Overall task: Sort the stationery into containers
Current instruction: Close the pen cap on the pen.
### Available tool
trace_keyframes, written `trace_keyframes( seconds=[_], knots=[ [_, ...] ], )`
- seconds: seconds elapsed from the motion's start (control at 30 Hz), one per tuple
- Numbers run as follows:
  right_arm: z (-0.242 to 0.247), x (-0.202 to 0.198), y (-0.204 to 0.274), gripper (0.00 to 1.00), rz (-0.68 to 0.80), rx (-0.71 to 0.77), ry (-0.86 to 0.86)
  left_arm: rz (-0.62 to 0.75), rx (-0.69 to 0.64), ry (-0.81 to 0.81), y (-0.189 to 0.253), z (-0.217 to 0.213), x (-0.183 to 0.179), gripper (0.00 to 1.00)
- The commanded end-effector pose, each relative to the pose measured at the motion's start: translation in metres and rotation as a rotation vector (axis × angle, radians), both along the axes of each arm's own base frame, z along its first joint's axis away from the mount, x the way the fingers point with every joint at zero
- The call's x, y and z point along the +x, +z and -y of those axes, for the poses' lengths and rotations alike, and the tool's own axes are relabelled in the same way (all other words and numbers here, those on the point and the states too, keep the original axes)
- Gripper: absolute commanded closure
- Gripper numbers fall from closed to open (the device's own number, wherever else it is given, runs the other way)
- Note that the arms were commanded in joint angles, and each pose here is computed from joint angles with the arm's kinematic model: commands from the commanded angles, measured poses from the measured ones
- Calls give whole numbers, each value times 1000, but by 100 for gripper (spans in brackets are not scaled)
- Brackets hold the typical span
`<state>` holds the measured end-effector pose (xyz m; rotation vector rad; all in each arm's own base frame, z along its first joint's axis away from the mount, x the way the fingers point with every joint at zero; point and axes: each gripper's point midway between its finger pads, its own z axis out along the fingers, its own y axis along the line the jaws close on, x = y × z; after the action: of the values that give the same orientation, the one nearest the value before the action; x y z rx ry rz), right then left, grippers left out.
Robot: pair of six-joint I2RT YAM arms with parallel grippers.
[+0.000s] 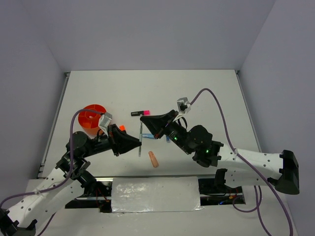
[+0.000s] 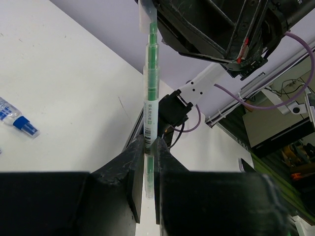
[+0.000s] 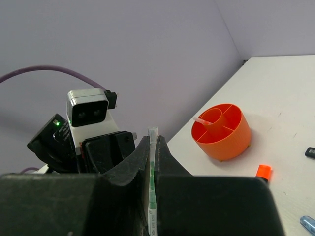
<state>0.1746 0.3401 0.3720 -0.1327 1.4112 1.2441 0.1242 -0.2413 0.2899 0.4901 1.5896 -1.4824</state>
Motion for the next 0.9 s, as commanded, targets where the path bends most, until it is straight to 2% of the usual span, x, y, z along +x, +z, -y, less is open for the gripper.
trace_keyframes(
  seconds=[0.0, 0.2, 0.37, 0.87],
  knots=[
    [8, 1, 11, 97, 14, 36, -21, 110, -52, -8, 33, -2, -5, 100],
    [9, -3, 12, 96, 16, 49, -1, 114, -52, 22, 34, -5, -2, 100],
    [5, -8, 10, 92, 3, 82, 36, 139, -70, 56, 47, -6, 4, 100],
    [-5, -9, 0, 90, -1, 64, 61, 184, -108, 66, 77, -6, 7, 100]
  ],
)
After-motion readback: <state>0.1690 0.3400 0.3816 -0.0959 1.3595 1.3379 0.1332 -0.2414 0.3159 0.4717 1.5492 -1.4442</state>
